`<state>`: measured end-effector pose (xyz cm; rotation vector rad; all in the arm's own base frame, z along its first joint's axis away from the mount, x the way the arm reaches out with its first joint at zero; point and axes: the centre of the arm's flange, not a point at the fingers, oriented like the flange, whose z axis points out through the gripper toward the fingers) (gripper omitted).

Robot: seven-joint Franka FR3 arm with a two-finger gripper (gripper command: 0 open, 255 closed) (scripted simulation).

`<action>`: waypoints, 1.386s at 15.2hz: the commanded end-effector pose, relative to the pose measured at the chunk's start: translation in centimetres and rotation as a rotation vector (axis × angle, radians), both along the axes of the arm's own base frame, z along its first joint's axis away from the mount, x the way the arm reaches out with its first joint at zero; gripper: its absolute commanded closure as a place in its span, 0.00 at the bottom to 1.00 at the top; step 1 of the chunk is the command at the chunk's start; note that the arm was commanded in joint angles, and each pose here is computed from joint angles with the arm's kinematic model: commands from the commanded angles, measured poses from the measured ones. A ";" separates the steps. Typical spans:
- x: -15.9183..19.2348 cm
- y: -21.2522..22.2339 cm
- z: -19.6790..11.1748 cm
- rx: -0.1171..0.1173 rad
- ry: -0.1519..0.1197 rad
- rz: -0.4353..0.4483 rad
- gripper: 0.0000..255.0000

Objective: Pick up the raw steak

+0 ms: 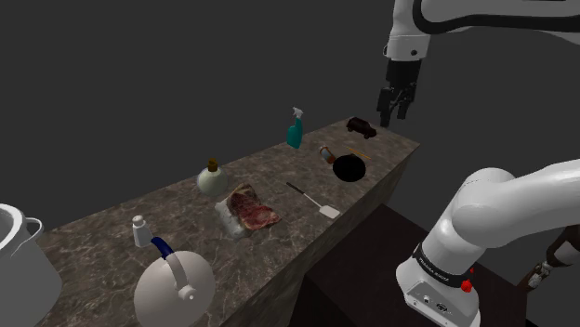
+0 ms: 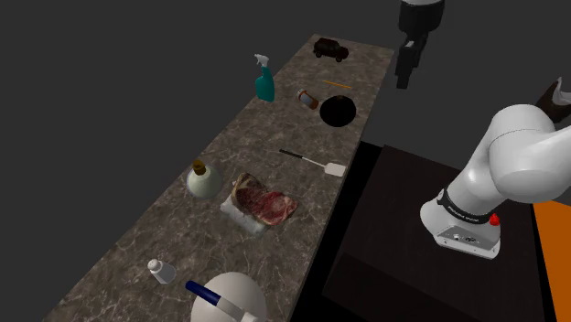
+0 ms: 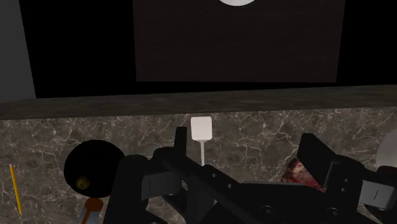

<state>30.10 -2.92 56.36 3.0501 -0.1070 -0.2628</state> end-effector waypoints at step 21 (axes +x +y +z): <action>8.2 21.5 -18.2 -0.365 -0.131 0.611 0.00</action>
